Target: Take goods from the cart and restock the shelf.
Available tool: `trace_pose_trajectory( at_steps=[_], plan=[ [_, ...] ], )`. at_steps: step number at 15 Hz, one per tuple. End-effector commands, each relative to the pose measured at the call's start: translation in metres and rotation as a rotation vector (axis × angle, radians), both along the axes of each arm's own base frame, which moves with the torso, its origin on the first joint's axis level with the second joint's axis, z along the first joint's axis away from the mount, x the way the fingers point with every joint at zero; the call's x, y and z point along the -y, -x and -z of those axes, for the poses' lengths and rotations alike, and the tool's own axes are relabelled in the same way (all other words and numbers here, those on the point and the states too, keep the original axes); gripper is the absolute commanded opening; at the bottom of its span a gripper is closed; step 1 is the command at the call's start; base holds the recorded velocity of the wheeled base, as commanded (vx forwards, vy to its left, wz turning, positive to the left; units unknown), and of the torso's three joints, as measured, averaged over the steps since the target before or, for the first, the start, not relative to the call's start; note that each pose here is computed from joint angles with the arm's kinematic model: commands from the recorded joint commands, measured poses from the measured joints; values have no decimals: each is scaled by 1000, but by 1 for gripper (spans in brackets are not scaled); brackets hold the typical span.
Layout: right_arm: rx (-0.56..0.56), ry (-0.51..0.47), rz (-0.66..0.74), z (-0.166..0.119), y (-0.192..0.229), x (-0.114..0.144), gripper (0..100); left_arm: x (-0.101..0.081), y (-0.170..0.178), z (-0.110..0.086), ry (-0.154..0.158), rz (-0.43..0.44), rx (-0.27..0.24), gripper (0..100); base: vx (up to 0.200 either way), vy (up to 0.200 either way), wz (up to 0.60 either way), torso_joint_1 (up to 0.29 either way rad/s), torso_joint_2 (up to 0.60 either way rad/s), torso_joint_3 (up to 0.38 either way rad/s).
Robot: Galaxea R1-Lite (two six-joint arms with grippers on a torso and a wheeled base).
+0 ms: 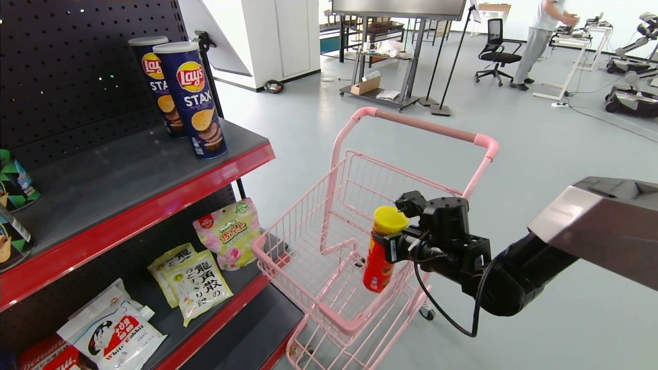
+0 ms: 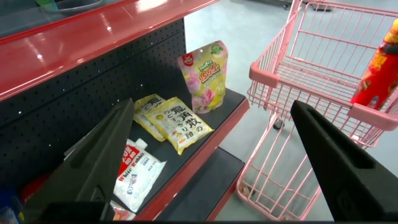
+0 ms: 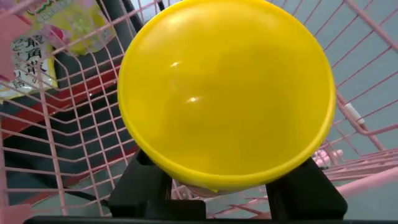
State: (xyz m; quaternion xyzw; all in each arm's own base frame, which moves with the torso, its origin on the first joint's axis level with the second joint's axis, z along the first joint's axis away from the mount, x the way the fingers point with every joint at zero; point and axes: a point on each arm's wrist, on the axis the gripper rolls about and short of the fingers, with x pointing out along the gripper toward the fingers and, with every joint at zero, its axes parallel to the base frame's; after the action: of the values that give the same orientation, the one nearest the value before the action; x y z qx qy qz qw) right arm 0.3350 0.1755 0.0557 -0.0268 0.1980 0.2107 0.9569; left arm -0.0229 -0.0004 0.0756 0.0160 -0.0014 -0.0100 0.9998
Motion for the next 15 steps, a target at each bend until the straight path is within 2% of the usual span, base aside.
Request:
trace_pose_trajectory(
  at_steps=[1, 2, 4, 5, 7, 9, 12, 15],
  plan=[
    [161, -31, -12, -56, 4, 3, 0, 0, 0, 0, 1, 0, -1, 100, 0, 0, 0, 0, 0, 0],
    [211, -17, -19, -83, 11, 8, 0, 0, 0, 0, 1, 0, -1, 100, 0, 0, 0, 0, 0, 0],
    [231, -19, -23, -127, 27, 15, 0, 0, 0, 0, 1, 0, -1, 100, 0, 0, 0, 0, 0, 0],
    [231, -19, -23, -129, 29, 16, 0, 0, 0, 0, 0, 0, -1, 100, 0, 0, 0, 0, 0, 0],
    [272, -17, 14, -172, 60, 30, 0, 0, 0, 0, 1, 0, -1, 100, 0, 0, 0, 0, 0, 0],
    [314, -7, 60, -191, 87, 47, 0, 0, 0, 0, 0, 0, -1, 100, 0, 0, 0, 0, 0, 0],
    [308, 52, 76, -193, 140, 79, 0, 0, 0, 0, 0, 0, -1, 100, 0, 0, 0, 0, 0, 0],
    [289, 91, 164, -165, 193, 116, 0, 0, 0, 0, 0, 0, -1, 100, 0, 0, 0, 0, 0, 0]
  ],
)
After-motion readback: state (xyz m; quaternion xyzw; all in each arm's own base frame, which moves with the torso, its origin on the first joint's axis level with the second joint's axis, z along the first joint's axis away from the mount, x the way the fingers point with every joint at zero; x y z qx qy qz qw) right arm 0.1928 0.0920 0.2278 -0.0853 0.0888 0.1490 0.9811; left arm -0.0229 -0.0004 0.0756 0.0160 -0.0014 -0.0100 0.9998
